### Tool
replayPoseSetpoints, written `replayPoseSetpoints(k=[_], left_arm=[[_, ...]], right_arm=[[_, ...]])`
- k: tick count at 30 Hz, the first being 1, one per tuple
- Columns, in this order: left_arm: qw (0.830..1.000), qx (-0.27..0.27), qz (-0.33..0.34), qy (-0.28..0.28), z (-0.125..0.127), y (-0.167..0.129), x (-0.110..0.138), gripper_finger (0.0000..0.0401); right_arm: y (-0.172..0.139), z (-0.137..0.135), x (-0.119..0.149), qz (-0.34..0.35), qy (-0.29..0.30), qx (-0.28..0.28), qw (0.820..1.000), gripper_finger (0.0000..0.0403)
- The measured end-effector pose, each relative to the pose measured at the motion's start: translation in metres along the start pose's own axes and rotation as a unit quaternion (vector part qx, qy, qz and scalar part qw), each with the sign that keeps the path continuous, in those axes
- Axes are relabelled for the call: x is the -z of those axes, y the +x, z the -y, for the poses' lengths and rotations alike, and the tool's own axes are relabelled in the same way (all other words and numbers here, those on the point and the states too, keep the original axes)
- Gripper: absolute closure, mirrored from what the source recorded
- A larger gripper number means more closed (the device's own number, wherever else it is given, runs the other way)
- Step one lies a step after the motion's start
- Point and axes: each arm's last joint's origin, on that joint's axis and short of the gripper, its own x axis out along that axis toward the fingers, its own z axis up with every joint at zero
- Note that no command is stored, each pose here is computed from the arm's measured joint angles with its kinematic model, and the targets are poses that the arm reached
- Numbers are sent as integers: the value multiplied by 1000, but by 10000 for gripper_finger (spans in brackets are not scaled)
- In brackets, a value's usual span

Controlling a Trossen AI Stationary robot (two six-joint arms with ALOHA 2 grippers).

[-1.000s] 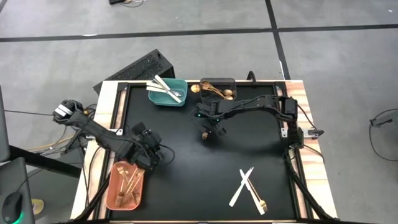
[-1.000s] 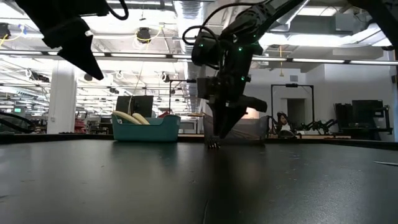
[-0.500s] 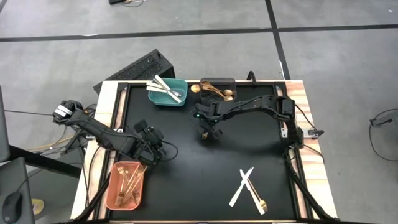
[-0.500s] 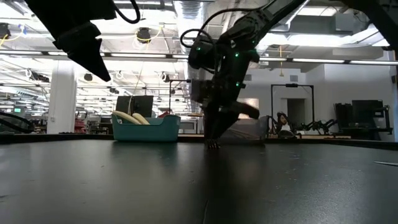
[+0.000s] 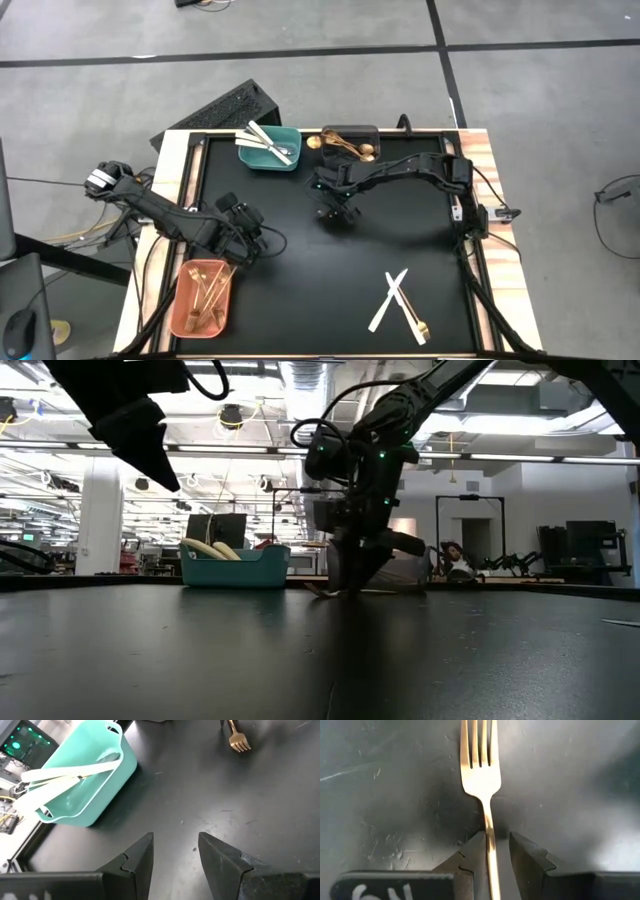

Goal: Sort silverware by color (type)
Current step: Put the gold fork into the orange bin

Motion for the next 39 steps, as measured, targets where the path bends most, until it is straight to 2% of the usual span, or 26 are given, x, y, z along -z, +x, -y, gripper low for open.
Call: replayPoseSetpoints(k=[5, 9, 11, 14, 17, 18, 22, 24, 27, 30, 31, 32, 35, 37, 39], left_arm=[[1000, 6, -1, -6, 1, 0, -1, 258], [1000, 9, 2, -6, 2, 0, -1, 258], [1000, 7, 16, 1, 3, 0, -3, 258], [999, 12, 43, 31, 6, -5, -4, 258], [997, 16, 69, 27, 4, -11, -6, 258], [997, 15, 77, 25, 2, -14, -6, 258], [993, 15, 120, 9, -9, -27, -4, 258], [990, 11, 138, 3, -17, -27, 7, 258], [985, 33, 163, -53, -28, -23, 25, 258], [968, 74, 211, -115, -29, -17, 37, 258], [959, 88, 233, -133, -27, -16, 39, 258], [951, 100, 254, -142, -25, -14, 40, 258], [926, 133, 322, -149, -19, -5, 37, 258], [903, 173, 365, -148, -18, 2, 34, 258], [876, 213, 407, -150, -19, 7, 31, 258]], right_arm=[[5, 1, 5, -10, 47, -18, 999, 305], [5, 2, 6, 7, 94, -32, 995, 359], [3, 4, 4, 31, 126, -39, 991, 379], [3, 7, 2, 69, 178, -50, 980, 379], [-2, 10, -6, 127, 217, -63, 966, 379], [-7, 10, -9, 145, 225, -71, 961, 379], [-51, 16, -23, 233, 242, -35, 941, 379], [-78, 19, -29, 288, 247, -7, 925, 379], [-113, 12, -34, 376, 243, 34, 894, 379], [-132, -4, -33, 480, 236, 72, 842, 379], [-134, -10, -34, 518, 236, 83, 818, 379], [-134, -17, -33, 550, 238, 96, 795, 379], [-123, -42, -36, 605, 243, 134, 746, 379], [-116, -61, -40, 607, 239, 162, 741, 379], [-113, -73, -50, 600, 235, 214, 734, 379]])
